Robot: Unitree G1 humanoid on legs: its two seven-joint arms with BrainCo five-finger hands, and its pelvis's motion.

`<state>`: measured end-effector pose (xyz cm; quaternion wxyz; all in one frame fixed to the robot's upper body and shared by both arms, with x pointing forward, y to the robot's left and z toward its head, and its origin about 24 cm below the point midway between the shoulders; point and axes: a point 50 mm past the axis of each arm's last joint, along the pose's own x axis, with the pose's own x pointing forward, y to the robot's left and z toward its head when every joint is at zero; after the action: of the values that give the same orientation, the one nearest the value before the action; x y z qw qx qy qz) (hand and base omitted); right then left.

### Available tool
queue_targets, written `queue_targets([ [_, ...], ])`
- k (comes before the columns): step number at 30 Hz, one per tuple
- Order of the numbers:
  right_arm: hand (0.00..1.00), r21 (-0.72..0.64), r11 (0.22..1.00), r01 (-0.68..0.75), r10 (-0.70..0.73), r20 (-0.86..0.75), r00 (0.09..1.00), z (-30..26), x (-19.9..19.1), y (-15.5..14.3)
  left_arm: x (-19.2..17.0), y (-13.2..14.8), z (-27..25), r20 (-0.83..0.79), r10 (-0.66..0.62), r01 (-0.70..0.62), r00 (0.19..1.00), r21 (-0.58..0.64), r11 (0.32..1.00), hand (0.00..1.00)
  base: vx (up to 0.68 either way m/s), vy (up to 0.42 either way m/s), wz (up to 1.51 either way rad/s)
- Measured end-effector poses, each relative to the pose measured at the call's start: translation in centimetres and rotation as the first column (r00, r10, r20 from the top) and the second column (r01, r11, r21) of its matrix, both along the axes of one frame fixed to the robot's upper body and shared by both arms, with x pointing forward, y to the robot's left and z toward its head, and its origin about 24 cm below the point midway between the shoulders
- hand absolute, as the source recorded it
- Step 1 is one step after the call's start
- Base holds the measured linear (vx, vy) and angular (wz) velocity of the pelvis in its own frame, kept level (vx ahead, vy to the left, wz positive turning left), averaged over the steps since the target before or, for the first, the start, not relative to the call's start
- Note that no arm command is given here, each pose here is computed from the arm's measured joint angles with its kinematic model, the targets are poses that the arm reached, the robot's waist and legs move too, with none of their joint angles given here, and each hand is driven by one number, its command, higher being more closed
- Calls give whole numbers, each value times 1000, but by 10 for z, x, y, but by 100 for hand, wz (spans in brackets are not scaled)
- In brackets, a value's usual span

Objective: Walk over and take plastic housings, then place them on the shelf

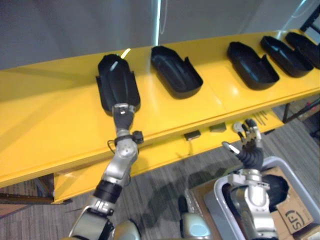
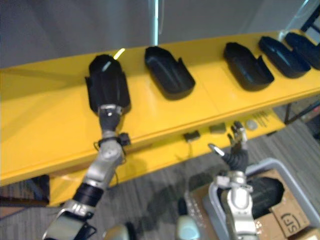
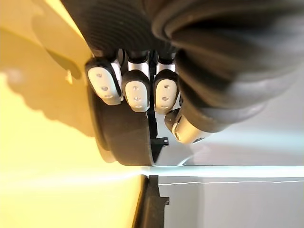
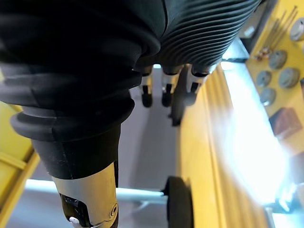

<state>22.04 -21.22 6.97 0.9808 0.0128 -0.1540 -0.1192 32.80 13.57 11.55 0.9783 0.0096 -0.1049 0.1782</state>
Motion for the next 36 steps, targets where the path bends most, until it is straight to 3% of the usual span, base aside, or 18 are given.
queue_targets([
  [11, 0, -10, 1000, -20, 20, 0, 1000, 0, 0, 0, 3, 6, 1, -6, 34, -34, 999, -2, 999, 100, 7, 10, -2],
  [12, 0, -10, 1000, -20, 20, 1, 1000, 1, 0, 1, 3, 6, 1, -3, 36, -36, 999, -6, 999, 0, 0, 0, 0],
  [15, 0, -10, 1000, -21, 21, 3, 1000, 1, 0, 1, -2, 10, -1, 5, 40, -39, 999, -35, 999, 0, 4, 2, -1],
  [20, 0, -27, 999, -23, 25, 55, 998, 13, -2, 3, -59, 17, 9, 154, 0, 28, 988, -181, 983, 0, 7, -3, 3],
  [23, 0, -18, 1000, -9, 10, 82, 997, 19, -8, 3, -89, 17, -4, 129, -62, 93, 990, -249, 964, 0, 8, 12, 15],
  [26, 0, -4, 1000, 15, -14, 71, 997, 18, -15, 0, -113, 20, -27, 62, -181, 191, 981, -327, 925, 0, 1, 12, 16],
  [28, 0, -1, 999, 36, -35, 59, 998, 16, -19, -4, -126, 19, -33, 88, -289, 300, 953, -389, 871, 0, 1, 15, 19],
  [29, 0, -4, 999, 45, -45, 59, 997, 16, -20, -7, -135, 17, -32, 154, -386, 414, 910, -422, 807, 0, 4, 33, 14],
  [32, 0, -9, 998, 60, -60, 65, 996, 18, -20, -11, -151, 15, -13, 361, -540, 648, 761, -370, 666, 0, 16, 37, 15],
  [34, 0, -3, 999, 47, -47, 73, 996, 19, -19, -10, -157, 28, 6, 466, -517, 676, 718, -287, 679, 0, 12, 32, 5],
  [36, 0, 35, 999, -7, 5, 80, 997, 20, -18, -10, -161, 53, 22, 552, -406, 600, 729, -228, 767, 0, 15, 19, 16],
])
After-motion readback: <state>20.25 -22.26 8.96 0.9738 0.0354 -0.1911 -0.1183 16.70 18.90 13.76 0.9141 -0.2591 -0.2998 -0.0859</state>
